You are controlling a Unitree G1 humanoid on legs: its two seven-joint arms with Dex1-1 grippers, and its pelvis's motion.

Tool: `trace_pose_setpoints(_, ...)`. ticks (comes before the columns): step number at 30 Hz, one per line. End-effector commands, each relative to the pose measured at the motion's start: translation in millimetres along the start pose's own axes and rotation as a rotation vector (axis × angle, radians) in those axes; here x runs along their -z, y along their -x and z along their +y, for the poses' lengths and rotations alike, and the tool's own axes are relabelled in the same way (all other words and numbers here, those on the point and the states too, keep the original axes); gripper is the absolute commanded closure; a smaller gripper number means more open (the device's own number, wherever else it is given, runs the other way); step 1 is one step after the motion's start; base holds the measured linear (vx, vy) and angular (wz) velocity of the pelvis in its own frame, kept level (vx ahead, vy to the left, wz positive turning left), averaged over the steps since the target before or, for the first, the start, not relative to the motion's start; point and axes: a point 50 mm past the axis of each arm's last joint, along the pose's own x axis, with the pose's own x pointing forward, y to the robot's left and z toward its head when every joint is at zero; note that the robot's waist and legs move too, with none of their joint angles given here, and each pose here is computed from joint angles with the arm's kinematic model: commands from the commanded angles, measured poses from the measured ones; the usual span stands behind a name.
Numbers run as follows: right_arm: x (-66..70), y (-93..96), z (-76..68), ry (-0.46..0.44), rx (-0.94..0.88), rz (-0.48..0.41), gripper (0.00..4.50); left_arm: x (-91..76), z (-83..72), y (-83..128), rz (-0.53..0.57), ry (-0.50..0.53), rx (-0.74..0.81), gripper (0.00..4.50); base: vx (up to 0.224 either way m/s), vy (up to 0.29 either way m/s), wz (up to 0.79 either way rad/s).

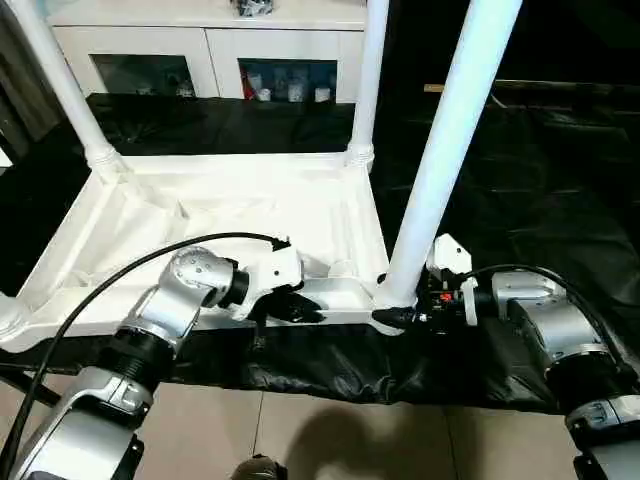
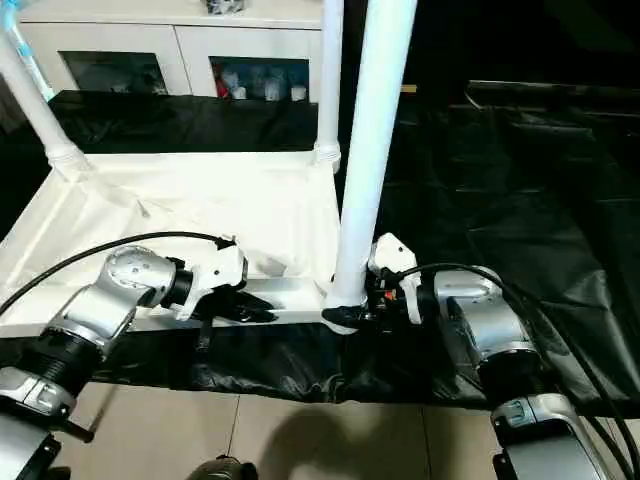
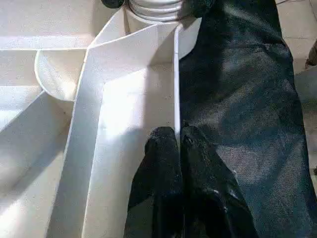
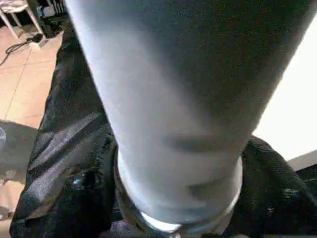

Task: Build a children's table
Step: Rotate leg to tighten

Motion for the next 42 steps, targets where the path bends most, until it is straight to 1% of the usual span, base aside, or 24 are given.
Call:
trace_pose_setpoints(1, -0.2, -18.6, 10.2, 0.012, -0.114, 0.031, 1.67, -13.5, 6.7, -2.1, -0.017, -0.047, -0.009, 4.5, 0.0, 0.0, 0.0)
trace_pose_setpoints(4, 0.7, -23.2, 9.1, -0.033, -0.035, -0.025, 1.72, -16.0, 12.0, -6.6, -0.054, 0.003, -0.086, 4.5, 0.0, 0.0, 0.0)
trace_pose_setpoints(5, 0.7, -23.2, 9.1, -0.033, -0.035, -0.025, 1.75, -16.0, 12.0, -6.6, -0.054, 0.003, -0.086, 4.5, 0.0, 0.0, 0.0)
trace_pose_setpoints(7, 6.3, -28.1, 3.0, -0.091, 0.11, -0.032, 1.75, -16.7, 16.7, -11.6, -0.033, 0.024, -0.165, 4.5, 0.0, 0.0, 0.0)
trace_pose_setpoints(8, 8.2, -30.7, 0.3, -0.097, 0.178, -0.036, 1.76, -17.2, 18.9, -14.5, -0.025, 0.038, -0.202, 4.5, 0.0, 0.0, 0.0)
trace_pose_setpoints(9, 8.5, -31.1, -0.1, -0.098, 0.187, -0.037, 1.76, -17.2, 19.1, -14.9, -0.024, 0.04, -0.207, 4.5, 0.0, 0.0, 0.0)
trace_pose_setpoints(11, 13.9, -40.4, -9.3, -0.175, 0.414, -0.069, 1.77, -23.5, 21.6, -29.0, -0.039, 0.081, -0.285, 4.5, 0.0, 0.0, 0.0)
trace_pose_setpoints(13, 15.6, -47.9, -12.5, -0.25, 0.517, -0.097, 1.77, -29.6, 19.6, -40.4, -0.052, 0.094, -0.303, 4.5, 0.0, 0.0, 0.0)
trace_pose_setpoints(16, 12.4, -57.8, -14.4, -0.298, 0.615, -0.123, 1.77, -38.0, 15.7, -55.0, -0.063, 0.105, -0.317, 4.5, 0.0, 0.0, 0.0)
trace_pose_setpoints(17, 12.4, -57.8, -14.4, -0.298, 0.615, -0.123, 1.77, -38.0, 15.7, -55.0, -0.063, 0.105, -0.317, 4.5, 0.0, 0.0, 0.0)
trace_pose_setpoints(18, 4.4, -70.9, -12.8, -0.322, 0.654, -0.168, 1.77, -47.8, 10.4, -68.3, -0.09, 0.112, -0.313, 4.5, 0.0, 0.0, 0.0)
trace_pose_setpoints(20, -3.1, -79.2, -10.2, -0.319, 0.649, -0.212, 1.77, -53.4, 6.6, -75.2, -0.108, 0.11, -0.299, 4.5, 0.0, 0.0, 0.0)
trace_pose_setpoints(21, -4.8, -81.0, -9.7, -0.314, 0.652, -0.222, 1.22, -54.2, 6.1, -76.2, -0.108, 0.111, -0.301, 4.5, 0.0, 0.0, 0.0)
trace_pose_setpoints(23, -8.4, -82.4, -10.0, -0.334, 0.646, -0.26, 1.05, -54.8, 5.6, -76.6, -0.107, 0.106, -0.298, 4.5, 0.0, 0.0, 0.0)
trace_pose_setpoints(24, -9.6, -81.1, -10.5, -0.331, 0.638, -0.267, 1.05, -54.8, 5.7, -75.6, -0.105, 0.099, -0.295, 4.5, 0.0, 0.0, 0.0)
trace_pose_setpoints(25, -10.3, -77.1, -11.8, -0.299, 0.632, -0.26, 0.98, -53.5, 6.2, -72.5, -0.102, 0.086, -0.289, 4.5, 0.0, 0.0, 0.0)
trace_pose_setpoints(27, -9.9, -72.9, -12.9, -0.272, 0.629, -0.251, 0.7, -52.0, 6.5, -69.3, -0.099, 0.073, -0.28, 4.5, 0.0, 0.0, 0.0)
trace_pose_setpoints(30, -7.5, -58.5, -15.7, -0.2, 0.592, -0.226, 0.7, -46.9, 6.8, -57.6, -0.098, 0.043, -0.248, 4.5, 0.0, 0.0, 0.0)
trace_pose_setpoints(31, -5.2, -48.4, -17.0, -0.147, 0.539, -0.198, 0.7, -41.7, 6.6, -48.3, -0.09, 0.021, -0.218, 4.5, 0.0, 0.0, 0.0)
trace_pose_setpoints(36, -3.5, -37.0, -13.9, -0.091, 0.41, -0.17, 0.7, -34.3, 6.2, -37.1, -0.07, 0.0, -0.181, 4.5, 0.0, 0.0, 0.0)
trace_pose_setpoints(37, -3.3, -30.9, -9.1, -0.061, 0.302, -0.15, 0.7, -30.8, 5.5, -29.7, -0.065, -0.011, -0.146, 4.5, 0.0, 0.0, 0.0)
trace_pose_setpoints(38, -3.3, -30.9, -9.1, -0.061, 0.302, -0.15, 0.7, -30.8, 5.5, -29.7, -0.065, -0.011, -0.146, 4.5, 0.0, 0.0, 0.0)
trace_pose_setpoints(40, -2.7, -23.7, -3.4, -0.044, 0.173, -0.129, 0.7, -28.3, 3.9, -20.8, -0.065, -0.022, -0.091, 4.5, 0.0, 0.0, 0.0)
trace_pose_setpoints(42, -2.7, -22.0, 0.0, -0.04, 0.111, -0.121, 0.7, -27.6, 3.9, -17.4, -0.066, -0.025, -0.073, 4.5, 0.0, 0.0, 0.0)
